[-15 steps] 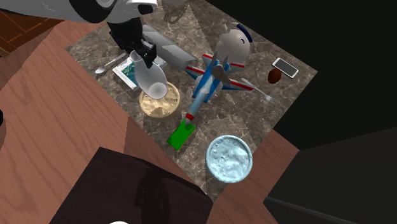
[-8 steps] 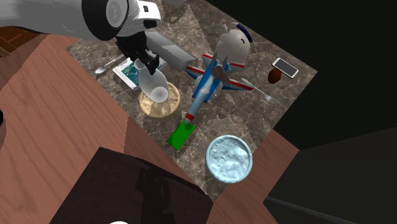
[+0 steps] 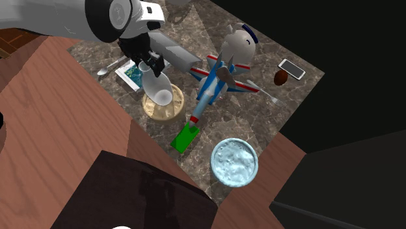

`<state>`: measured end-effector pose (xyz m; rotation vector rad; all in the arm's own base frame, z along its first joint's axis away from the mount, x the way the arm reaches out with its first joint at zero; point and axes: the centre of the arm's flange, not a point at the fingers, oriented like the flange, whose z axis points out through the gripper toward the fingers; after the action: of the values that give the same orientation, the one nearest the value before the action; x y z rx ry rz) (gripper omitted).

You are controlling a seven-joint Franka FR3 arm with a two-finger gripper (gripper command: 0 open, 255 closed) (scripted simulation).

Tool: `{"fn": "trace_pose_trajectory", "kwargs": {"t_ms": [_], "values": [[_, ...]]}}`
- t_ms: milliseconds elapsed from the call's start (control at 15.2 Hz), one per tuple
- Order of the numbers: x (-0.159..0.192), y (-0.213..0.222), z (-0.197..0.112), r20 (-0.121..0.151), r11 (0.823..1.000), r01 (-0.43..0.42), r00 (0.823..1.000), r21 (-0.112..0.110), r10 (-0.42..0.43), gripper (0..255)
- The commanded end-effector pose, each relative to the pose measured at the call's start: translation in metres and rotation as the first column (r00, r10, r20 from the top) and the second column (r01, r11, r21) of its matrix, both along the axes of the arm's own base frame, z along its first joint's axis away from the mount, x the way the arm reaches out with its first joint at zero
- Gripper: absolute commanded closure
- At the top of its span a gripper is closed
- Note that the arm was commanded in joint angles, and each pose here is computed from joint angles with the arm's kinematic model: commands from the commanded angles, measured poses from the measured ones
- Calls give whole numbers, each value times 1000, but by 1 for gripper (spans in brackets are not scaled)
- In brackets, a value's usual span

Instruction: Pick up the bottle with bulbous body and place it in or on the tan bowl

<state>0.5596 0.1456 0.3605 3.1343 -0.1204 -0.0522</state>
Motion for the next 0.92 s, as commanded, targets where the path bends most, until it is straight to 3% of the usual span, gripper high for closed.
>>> {"fn": "trace_pose_trajectory", "kwargs": {"t_ms": [0,264,528,858], "values": [[0,0,0,0,1000,0,1000,0,0,0],[0,0,0,0,1000,0,1000,0,0,0],[2,0,50,0,1000,0,1000,0,0,0],[2,0,50,0,1000,0,1000,0,0,0]]}}
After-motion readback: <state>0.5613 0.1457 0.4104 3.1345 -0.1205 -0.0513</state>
